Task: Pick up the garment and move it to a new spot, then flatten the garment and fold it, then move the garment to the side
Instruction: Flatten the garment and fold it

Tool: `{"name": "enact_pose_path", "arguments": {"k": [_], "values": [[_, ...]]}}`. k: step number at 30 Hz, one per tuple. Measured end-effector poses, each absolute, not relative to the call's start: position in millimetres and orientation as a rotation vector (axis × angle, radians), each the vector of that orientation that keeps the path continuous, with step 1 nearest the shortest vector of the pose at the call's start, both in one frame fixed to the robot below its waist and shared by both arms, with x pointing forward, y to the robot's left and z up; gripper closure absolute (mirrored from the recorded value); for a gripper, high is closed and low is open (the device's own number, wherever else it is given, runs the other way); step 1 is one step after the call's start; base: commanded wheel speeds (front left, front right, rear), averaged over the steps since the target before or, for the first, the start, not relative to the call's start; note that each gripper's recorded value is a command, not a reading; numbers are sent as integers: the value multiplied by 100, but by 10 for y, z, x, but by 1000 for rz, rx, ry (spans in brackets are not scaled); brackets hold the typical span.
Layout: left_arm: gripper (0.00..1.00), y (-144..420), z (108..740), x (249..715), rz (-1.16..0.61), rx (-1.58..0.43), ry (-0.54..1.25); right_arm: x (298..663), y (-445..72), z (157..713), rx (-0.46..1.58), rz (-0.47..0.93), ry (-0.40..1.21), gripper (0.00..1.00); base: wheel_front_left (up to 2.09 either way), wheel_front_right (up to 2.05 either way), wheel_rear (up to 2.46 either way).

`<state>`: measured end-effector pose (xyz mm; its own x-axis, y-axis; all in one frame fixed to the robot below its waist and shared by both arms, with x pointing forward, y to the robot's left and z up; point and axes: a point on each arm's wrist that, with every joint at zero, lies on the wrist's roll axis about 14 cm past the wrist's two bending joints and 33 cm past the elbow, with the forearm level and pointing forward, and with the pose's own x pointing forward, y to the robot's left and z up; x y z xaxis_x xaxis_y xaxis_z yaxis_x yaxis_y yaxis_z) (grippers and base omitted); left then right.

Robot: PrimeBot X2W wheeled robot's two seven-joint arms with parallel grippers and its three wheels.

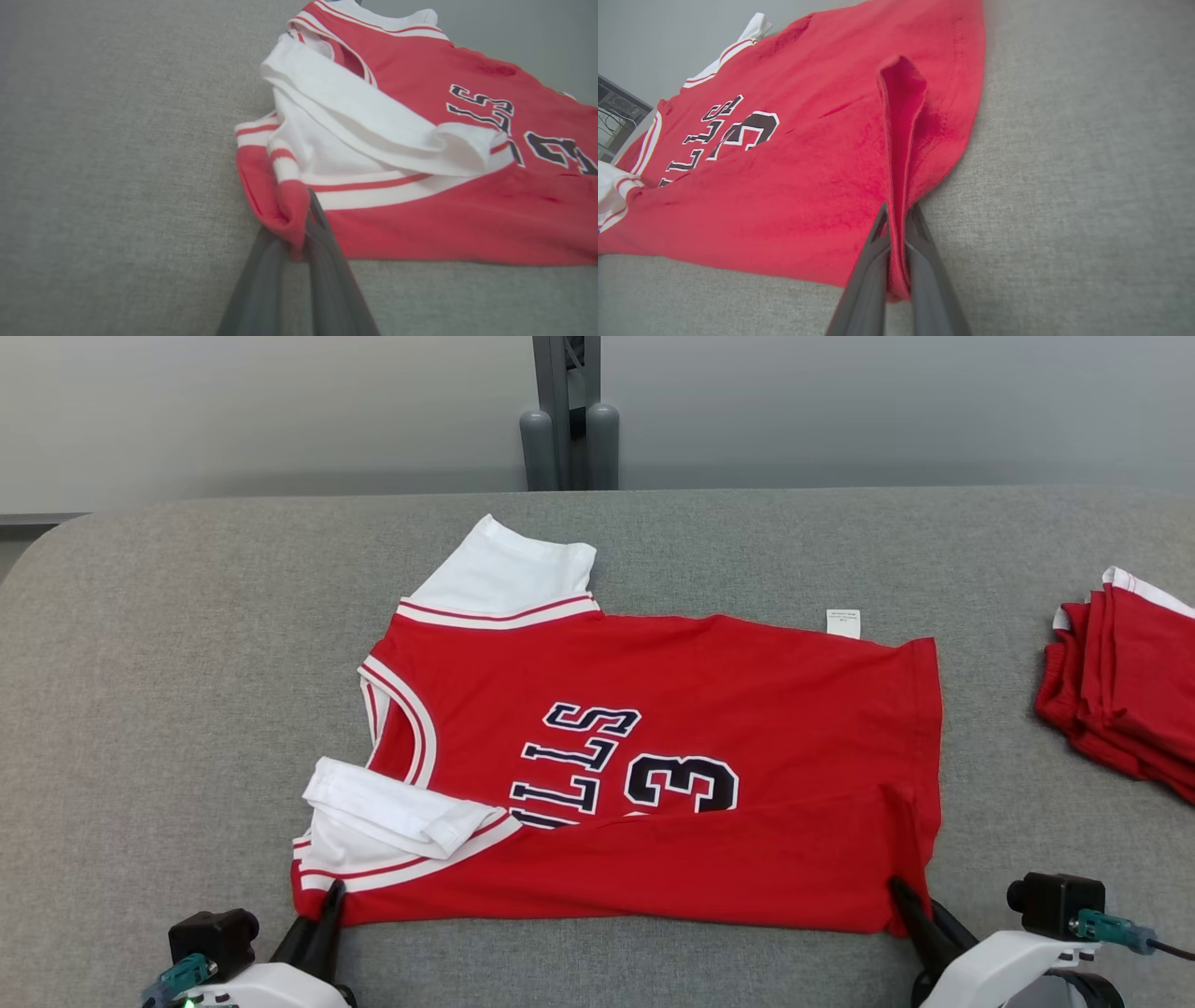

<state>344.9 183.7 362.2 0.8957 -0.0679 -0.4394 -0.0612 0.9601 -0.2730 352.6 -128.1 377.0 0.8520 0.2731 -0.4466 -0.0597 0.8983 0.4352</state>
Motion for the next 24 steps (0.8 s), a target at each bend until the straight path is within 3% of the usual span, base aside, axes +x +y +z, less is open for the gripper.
{"name": "enact_pose_path", "arguments": {"k": [24], "values": [[100,1780,3842,3222,-230,-154,652,3414,-1353,3973,419,333,728,100,0,0,0]]}}
